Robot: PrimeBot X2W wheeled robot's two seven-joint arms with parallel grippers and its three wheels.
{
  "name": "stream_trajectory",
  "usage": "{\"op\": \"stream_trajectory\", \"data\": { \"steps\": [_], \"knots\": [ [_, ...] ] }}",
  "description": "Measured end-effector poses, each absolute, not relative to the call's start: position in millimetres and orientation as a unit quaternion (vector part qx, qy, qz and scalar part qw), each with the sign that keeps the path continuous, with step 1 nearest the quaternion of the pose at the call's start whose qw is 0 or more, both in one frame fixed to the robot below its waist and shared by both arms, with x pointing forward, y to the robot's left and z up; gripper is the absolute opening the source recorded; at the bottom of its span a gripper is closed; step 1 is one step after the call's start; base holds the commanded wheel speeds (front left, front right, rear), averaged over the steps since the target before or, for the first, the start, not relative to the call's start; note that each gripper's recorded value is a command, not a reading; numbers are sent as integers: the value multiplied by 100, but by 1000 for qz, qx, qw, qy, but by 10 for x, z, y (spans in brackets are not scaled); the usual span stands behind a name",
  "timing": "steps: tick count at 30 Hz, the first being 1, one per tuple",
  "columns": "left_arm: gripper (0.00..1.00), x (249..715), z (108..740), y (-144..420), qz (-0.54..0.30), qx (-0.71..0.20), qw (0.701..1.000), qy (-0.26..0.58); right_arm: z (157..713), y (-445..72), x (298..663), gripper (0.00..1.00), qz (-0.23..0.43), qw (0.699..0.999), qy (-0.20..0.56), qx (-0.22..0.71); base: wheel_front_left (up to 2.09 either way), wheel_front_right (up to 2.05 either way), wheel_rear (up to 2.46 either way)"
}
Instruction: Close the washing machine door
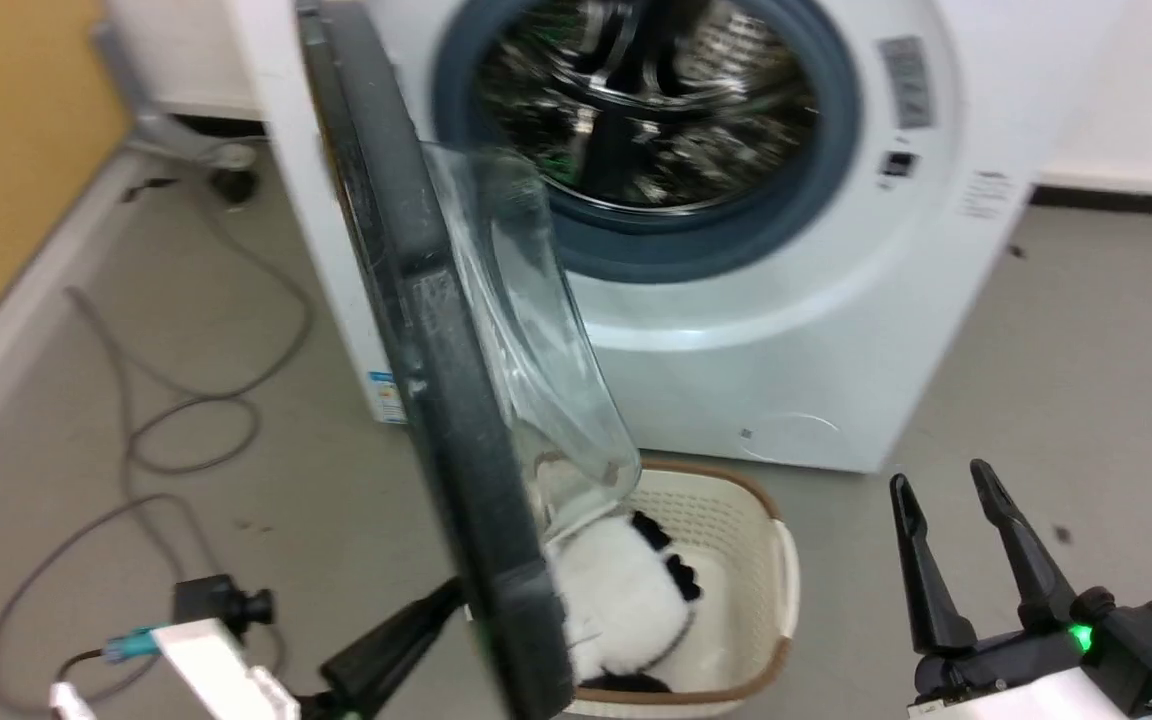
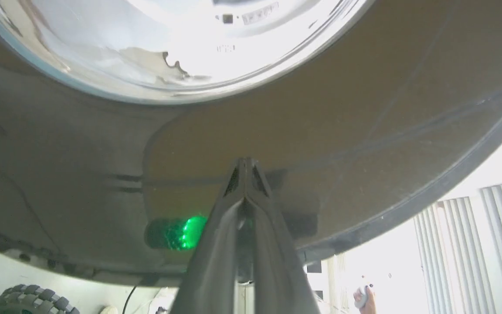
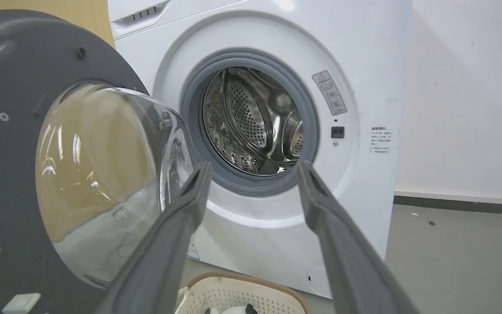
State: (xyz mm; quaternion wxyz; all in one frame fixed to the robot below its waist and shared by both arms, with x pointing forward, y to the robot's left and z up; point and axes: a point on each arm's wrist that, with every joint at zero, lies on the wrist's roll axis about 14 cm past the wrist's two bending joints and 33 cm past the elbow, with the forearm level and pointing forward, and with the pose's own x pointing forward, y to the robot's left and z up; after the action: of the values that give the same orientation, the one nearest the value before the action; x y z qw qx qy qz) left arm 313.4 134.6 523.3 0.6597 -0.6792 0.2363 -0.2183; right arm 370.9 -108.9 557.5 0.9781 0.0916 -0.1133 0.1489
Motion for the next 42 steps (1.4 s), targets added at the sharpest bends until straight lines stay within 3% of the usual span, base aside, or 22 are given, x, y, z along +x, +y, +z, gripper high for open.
{"op": "stream_trajectory", "data": {
  "steps": [9,17,31,41,42],
  "knots": [
    [0,3540,5277,613,-284,-701,598,265,5481,-1622,3625,100,71,989,-104,73,0,0,0],
    [0,4033,5221,60,-296,-710,578,273,5419,-2048,3501,100,-3,994,-94,62,0,0,0],
    [0,4985,5188,-672,-218,-738,603,210,5358,-2594,3047,100,-117,988,-80,58,0,0,0],
    [0,4984,5423,-766,-230,-732,612,193,5479,-2652,2963,100,-125,985,-104,65,0,0,0],
    [0,4903,5415,-735,-238,-719,624,195,5490,-2625,2984,100,-119,985,-107,67,0,0,0]
  ]
}}
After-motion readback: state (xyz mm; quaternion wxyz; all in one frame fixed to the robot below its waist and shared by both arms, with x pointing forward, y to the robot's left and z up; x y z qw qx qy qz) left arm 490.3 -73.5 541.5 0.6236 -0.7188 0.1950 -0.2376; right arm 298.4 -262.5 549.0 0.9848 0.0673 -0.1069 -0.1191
